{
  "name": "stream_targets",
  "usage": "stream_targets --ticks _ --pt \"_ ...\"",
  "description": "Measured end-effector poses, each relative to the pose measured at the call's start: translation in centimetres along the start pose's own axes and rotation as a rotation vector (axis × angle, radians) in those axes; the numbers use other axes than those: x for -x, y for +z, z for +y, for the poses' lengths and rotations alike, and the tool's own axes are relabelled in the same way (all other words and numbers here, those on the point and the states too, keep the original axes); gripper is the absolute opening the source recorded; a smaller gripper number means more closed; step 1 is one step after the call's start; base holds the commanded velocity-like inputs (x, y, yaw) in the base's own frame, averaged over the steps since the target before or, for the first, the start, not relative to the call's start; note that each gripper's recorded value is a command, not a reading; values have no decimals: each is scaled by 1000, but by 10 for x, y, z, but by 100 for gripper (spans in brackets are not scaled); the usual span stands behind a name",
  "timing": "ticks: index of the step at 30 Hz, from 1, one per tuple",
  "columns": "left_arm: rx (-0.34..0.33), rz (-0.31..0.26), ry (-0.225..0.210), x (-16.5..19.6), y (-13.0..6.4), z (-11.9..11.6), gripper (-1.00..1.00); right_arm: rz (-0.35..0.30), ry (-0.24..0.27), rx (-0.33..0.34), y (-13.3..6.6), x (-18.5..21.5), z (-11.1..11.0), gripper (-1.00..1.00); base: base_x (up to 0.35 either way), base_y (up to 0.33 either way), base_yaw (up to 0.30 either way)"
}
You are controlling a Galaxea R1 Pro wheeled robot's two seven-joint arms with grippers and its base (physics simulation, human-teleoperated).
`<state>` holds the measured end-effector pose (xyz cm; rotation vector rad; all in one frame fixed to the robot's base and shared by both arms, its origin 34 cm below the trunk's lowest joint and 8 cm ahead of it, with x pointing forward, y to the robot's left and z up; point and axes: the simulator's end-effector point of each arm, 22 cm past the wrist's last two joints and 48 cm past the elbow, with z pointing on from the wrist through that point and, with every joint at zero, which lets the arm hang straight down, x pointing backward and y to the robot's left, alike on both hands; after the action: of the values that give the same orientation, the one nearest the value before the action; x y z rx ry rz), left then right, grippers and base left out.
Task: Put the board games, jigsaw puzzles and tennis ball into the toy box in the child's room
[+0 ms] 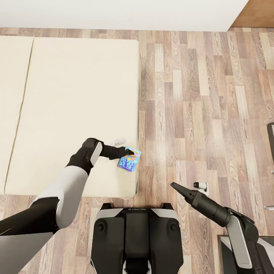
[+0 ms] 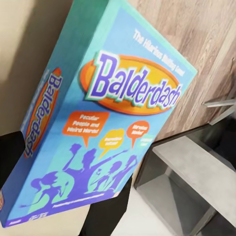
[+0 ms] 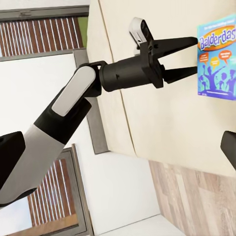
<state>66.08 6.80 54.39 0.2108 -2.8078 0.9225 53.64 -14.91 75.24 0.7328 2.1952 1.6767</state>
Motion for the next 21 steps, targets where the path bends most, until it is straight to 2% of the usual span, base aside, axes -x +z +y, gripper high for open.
stream_targets --ticks 21 --pt "-8 11 -1 -5 5 -5 100 -2 0 -1 -1 1 0 100 0 0 0"
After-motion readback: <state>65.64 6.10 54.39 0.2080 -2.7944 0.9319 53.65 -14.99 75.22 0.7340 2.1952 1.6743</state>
